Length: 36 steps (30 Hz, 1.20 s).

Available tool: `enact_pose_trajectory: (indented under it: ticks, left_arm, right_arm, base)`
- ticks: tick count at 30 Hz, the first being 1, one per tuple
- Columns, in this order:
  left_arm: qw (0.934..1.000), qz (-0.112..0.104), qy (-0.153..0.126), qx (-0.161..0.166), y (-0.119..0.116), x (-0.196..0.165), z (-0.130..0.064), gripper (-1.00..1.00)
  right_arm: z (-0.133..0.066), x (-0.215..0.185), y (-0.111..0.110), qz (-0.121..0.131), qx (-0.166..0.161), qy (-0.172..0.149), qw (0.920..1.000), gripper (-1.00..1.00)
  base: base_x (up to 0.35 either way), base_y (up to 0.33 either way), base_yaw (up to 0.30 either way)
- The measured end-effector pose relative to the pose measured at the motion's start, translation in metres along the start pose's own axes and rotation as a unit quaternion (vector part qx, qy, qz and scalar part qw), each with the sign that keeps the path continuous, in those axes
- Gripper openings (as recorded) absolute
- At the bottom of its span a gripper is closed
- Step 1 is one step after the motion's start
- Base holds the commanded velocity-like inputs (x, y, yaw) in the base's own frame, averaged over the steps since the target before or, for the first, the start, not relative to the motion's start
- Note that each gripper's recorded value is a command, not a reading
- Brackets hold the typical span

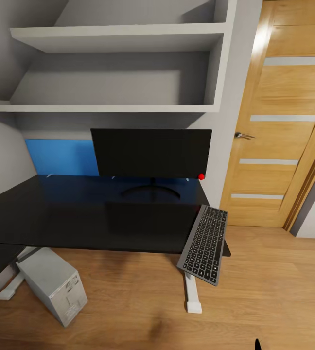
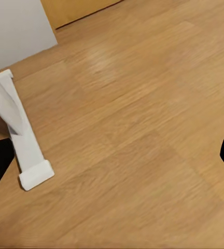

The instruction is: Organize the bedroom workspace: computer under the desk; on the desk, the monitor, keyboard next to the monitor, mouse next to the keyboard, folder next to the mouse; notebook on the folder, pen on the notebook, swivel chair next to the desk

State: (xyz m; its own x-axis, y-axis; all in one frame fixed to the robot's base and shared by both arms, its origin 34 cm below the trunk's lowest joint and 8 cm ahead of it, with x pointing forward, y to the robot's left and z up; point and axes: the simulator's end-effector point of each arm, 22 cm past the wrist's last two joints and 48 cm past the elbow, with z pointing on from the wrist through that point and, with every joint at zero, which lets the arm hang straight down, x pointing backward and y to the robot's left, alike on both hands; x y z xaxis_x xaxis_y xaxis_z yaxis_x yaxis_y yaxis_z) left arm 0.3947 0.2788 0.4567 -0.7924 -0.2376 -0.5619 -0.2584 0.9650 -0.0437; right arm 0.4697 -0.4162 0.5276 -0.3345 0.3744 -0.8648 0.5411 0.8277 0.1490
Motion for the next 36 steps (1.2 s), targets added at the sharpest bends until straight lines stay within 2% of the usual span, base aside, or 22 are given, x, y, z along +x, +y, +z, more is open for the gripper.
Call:
enact_pose_trajectory:
  ticks: [9,24,31,36]
  left_arm:
    - [1.0,-0.002,-0.005,-0.007,0.004,0.002,-0.001,1.0]
    - [1.0,-0.001,-0.005,-0.005,0.003,0.003,-0.001,1.0]
    - [1.0,-0.003,-0.002,-0.005,0.003,0.004,0.0,1.0]
    - [1.0,-0.004,-0.004,-0.007,0.005,0.003,0.0,1.0]
  right_arm:
    - [-0.013,0.021,0.03,0.017,-0.011,0.014,0.9997,1.0]
    - [-0.013,0.023,0.031,0.017,-0.011,0.015,0.9997,1.0]
    - [-0.013,0.023,0.032,0.017,-0.012,0.015,0.9997,1.0]
    - [-0.014,0.026,0.031,0.016,-0.011,0.018,0.9996,1.0]
  base:
    - [0.109,-0.262,0.0]
    - [0.204,-0.27,0.005]
    - [-0.132,-0.23,0.198]
    - [-0.062,-0.06,0.26]
